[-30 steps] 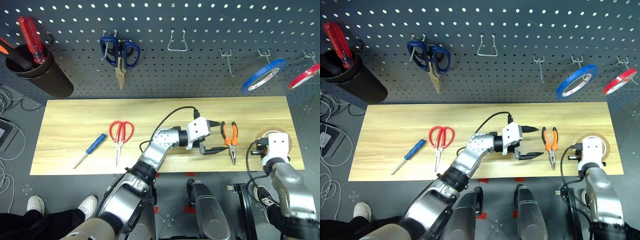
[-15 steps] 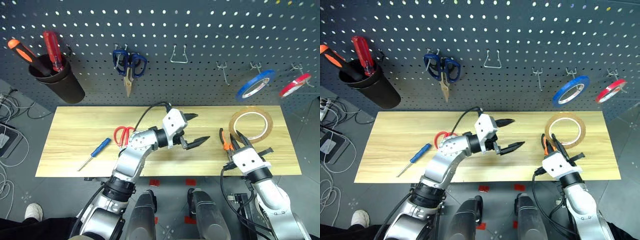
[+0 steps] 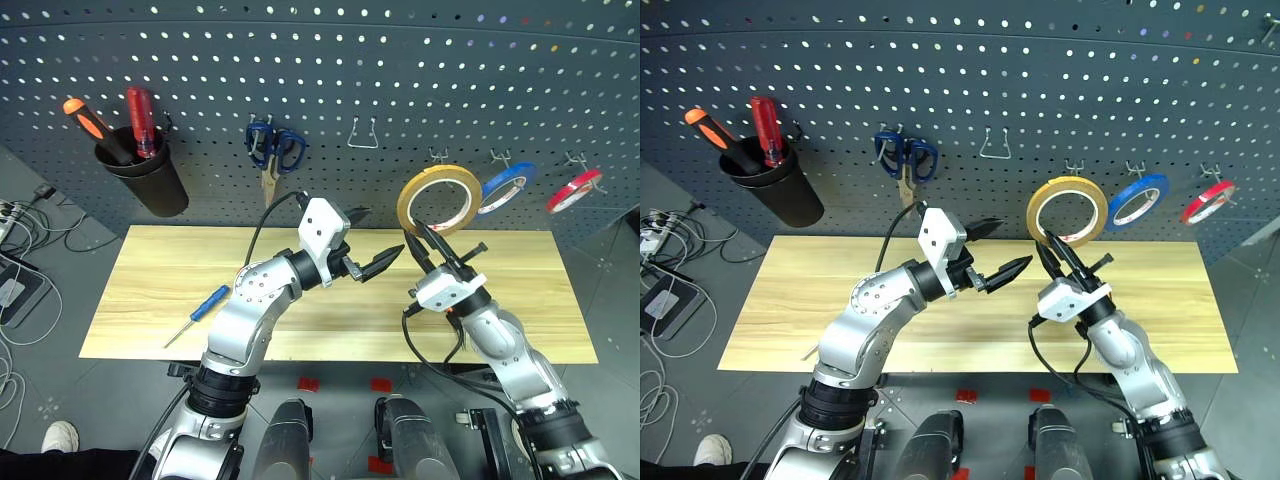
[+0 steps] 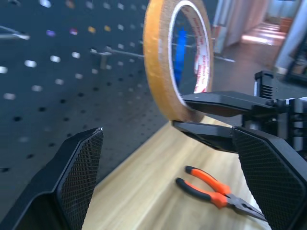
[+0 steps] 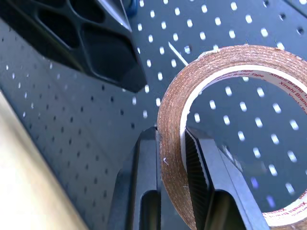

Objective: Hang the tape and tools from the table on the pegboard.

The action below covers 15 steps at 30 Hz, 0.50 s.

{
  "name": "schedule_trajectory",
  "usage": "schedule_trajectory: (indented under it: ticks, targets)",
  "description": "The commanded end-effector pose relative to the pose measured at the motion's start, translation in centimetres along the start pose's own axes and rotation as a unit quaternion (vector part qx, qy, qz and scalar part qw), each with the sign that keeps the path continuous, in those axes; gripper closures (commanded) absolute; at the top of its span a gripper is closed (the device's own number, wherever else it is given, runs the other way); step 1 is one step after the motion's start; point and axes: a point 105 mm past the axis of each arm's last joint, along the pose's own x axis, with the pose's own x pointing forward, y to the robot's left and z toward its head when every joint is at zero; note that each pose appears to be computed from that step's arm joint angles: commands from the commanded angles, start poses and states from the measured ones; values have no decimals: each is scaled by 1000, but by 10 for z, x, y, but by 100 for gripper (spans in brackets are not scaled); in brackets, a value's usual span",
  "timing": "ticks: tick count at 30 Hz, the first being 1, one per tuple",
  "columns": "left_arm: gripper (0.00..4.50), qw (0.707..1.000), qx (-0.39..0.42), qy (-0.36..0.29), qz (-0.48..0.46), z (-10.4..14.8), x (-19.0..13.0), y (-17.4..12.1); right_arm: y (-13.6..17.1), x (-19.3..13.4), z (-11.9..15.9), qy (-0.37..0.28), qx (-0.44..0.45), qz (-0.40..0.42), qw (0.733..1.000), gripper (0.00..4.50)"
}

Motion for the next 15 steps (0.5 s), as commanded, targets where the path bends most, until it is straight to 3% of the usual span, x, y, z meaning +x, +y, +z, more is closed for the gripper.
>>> schedule_trajectory:
  ticks: [1,9,15]
  targets:
    - [0,999,16,-32,-8,20,6,-5,-9,8,-3,-11,19,-11,1000,407]
    - [0,999,15,-40,-17,23,14,-12,-25,15,-35,35,36,-31,998,407]
    - [0,999,17,-41,-20,23,15,-11,-20,14,-38,52,69,-38,996,407]
